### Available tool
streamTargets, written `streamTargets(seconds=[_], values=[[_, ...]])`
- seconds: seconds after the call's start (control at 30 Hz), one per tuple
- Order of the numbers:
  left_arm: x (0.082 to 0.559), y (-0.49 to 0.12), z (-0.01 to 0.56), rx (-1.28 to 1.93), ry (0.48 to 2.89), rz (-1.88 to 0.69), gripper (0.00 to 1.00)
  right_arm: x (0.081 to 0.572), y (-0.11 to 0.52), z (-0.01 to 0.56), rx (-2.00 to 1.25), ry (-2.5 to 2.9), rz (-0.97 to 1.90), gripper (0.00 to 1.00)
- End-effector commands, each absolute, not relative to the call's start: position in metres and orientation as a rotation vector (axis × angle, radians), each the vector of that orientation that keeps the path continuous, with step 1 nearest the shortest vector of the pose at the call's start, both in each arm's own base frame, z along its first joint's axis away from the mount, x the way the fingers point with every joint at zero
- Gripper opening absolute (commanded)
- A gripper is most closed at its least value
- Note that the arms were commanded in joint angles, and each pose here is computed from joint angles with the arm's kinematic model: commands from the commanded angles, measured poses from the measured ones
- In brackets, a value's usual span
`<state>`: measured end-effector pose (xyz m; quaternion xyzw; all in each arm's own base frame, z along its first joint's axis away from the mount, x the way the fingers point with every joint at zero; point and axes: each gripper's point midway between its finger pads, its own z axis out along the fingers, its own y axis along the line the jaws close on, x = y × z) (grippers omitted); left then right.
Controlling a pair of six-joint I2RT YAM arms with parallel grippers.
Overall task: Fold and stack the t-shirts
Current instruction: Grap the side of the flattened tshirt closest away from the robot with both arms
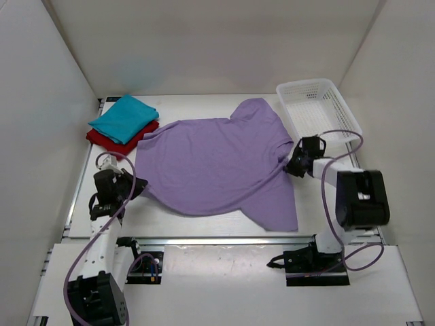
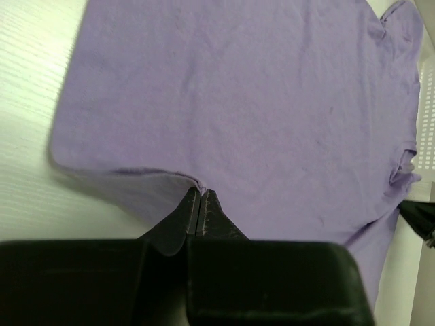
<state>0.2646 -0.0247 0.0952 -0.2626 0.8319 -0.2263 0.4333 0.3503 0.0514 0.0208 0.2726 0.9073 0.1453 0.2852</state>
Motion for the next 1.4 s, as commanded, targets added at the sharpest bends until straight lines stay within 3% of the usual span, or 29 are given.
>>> streamTargets(seconds=[0.0, 0.07, 0.13, 0.23, 0.3, 0.53, 0.67, 1.27, 1.37], values=[[0.282, -0.017, 0.125, -0.637, 2.012, -0.564, 0.0, 0.414, 0.054, 0.046, 0.734, 2.305, 0.494, 0.0], [0.289, -0.012, 0.134, -0.646, 2.004, -0.546, 0.0, 0.436, 0.048, 0.055, 0.719, 2.283, 0.529, 0.0], [0.295, -0.003, 0.145, -0.654, 1.981, -0.506, 0.0, 0.429, 0.046, 0.054, 0.702, 2.317, 0.527, 0.11], [0.308, 0.001, 0.163, -0.648, 1.96, -0.496, 0.0, 0.406, 0.036, 0.078, 0.674, 2.251, 0.476, 0.36], [0.313, -0.009, 0.168, -0.635, 1.956, -0.538, 0.0, 0.369, 0.044, 0.069, 0.698, 2.269, 0.465, 0.43], [0.3, -0.035, 0.152, -0.574, 1.986, -0.557, 0.0, 0.249, 0.05, 0.042, 0.765, 2.265, 0.343, 0.41], [0.292, -0.044, 0.146, -0.539, 2.002, -0.565, 0.0, 0.212, 0.034, 0.045, 0.855, 2.244, 0.327, 0.39], [0.28, -0.074, 0.145, -0.42, 1.997, -0.594, 0.0, 0.16, 0.042, 0.02, 1.033, 2.406, 0.199, 0.34], [0.279, -0.078, 0.146, -0.411, 1.994, -0.613, 0.0, 0.163, 0.042, 0.012, 1.043, 2.401, 0.251, 0.26]])
